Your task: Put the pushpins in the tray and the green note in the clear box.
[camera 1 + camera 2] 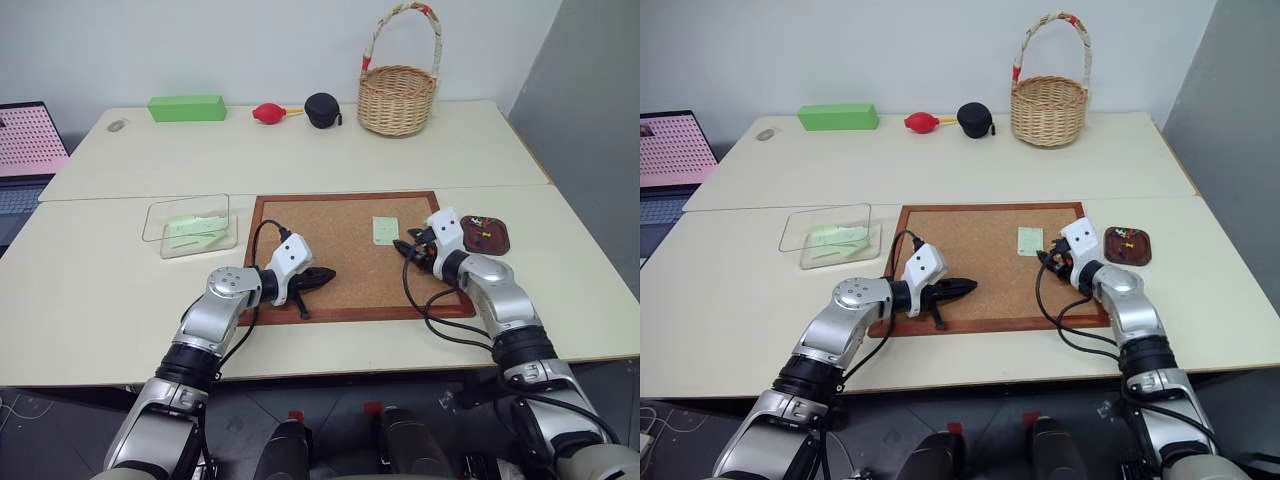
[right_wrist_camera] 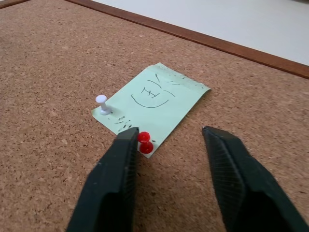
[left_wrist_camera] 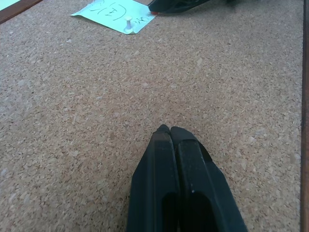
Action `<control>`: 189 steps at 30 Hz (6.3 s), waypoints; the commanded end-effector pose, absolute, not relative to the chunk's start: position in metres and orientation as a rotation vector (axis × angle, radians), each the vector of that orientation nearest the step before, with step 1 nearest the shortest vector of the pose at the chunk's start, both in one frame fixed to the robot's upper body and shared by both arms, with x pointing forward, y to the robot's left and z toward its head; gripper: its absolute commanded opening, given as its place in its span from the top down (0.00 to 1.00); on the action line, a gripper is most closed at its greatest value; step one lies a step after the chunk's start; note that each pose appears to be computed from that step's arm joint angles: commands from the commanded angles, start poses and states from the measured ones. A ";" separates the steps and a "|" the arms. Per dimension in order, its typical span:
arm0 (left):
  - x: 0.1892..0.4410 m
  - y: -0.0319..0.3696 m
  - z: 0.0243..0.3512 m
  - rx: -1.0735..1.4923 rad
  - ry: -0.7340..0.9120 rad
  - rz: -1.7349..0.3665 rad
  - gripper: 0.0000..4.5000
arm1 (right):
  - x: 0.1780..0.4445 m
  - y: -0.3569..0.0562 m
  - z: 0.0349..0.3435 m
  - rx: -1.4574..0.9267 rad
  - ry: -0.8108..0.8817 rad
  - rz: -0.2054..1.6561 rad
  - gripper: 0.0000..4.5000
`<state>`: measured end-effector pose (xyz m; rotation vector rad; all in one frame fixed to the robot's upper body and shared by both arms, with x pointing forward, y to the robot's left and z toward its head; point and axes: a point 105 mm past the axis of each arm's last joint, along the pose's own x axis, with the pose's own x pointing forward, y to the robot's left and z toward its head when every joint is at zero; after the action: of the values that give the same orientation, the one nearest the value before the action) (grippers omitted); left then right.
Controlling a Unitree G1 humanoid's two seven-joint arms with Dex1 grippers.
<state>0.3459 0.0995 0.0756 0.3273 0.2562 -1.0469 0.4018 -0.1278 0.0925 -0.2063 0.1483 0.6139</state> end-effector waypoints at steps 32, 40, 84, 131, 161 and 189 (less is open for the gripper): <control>0.334 0.112 0.040 0.353 0.410 -1.035 1.00 | 0.397 -0.154 0.156 -0.229 -0.056 0.544 0.99; 0.333 0.113 0.039 0.378 0.411 -1.044 1.00 | 0.400 -0.242 0.151 -0.410 0.046 0.270 0.99; 0.344 0.111 0.048 0.256 0.387 -1.017 1.00 | 0.386 -0.140 0.140 -0.240 -0.006 0.659 0.05; 0.338 0.120 0.047 0.247 0.419 -0.999 1.00 | 0.405 -0.086 0.127 -0.229 -0.032 0.759 0.99; 0.355 0.099 0.117 0.124 0.136 -0.987 0.61 | 0.365 -0.079 0.166 -0.455 -0.176 0.948 1.00; 0.360 0.061 0.147 -0.392 0.213 -1.016 0.01 | 0.336 -0.067 0.155 -1.002 -0.355 1.108 1.00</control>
<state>0.3587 0.0634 0.1324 -0.3601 0.2474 -0.9981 0.3394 -0.0711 0.1407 -0.9618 -0.2830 1.1099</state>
